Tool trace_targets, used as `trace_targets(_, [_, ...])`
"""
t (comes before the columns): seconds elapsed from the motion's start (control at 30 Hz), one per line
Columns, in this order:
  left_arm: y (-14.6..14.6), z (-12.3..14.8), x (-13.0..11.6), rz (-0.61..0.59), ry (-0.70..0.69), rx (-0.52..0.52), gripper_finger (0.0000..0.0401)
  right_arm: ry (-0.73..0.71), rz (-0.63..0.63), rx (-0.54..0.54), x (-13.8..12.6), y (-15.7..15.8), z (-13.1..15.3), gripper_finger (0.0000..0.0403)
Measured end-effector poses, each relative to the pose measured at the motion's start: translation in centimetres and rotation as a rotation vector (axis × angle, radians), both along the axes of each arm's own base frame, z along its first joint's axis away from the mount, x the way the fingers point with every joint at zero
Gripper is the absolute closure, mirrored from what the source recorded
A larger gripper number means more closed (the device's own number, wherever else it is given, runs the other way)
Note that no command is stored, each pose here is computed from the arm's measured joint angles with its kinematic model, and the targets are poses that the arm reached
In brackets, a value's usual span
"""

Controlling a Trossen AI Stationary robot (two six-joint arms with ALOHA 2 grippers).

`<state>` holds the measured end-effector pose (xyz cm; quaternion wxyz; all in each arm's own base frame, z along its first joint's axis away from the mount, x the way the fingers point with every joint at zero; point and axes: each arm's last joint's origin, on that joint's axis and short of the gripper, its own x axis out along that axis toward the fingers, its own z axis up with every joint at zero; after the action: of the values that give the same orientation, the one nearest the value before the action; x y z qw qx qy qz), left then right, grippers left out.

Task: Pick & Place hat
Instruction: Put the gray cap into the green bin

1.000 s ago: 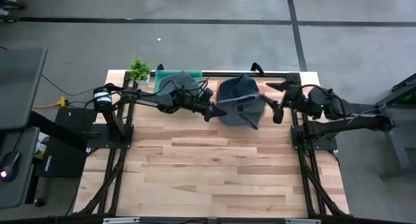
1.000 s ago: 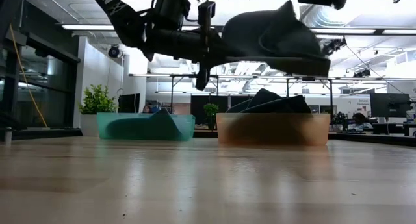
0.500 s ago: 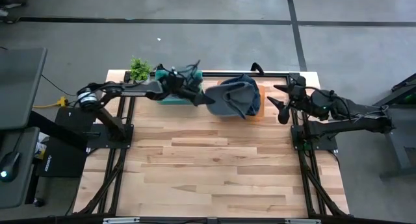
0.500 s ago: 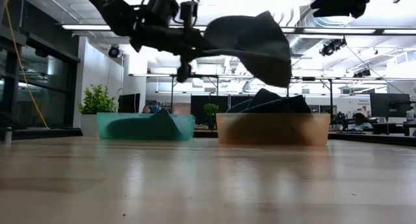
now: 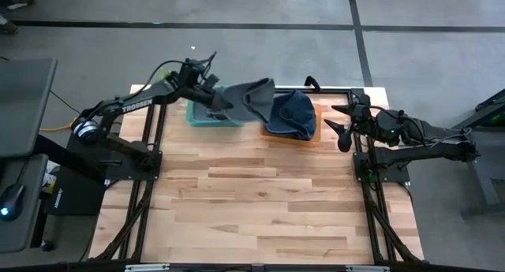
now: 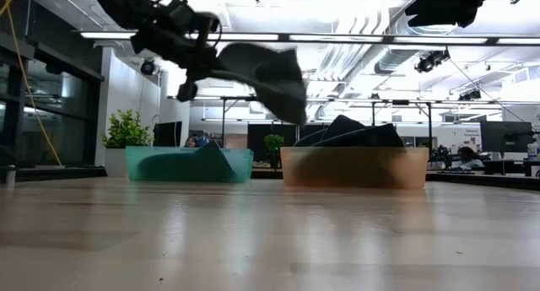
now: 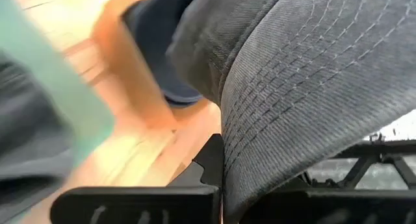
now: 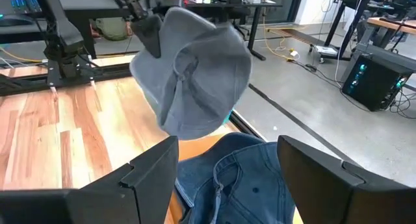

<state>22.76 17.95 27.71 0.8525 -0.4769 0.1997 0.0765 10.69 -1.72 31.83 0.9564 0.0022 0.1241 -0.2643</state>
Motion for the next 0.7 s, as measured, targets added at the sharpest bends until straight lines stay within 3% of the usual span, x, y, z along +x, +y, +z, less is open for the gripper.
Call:
trace_targets(0.43, [3.5,-1.0,-4.5,0.206,0.093,-0.131,0.0397,0.04,0.0,0.003,0.7,0.0,-0.5,0.0146])
trace_targets(0.7, [4.2,-2.5,-5.6,0.26,0.188,-0.215,0.0397,0.091,0.004,0.001,1.7,0.0,-1.0,0.0146])
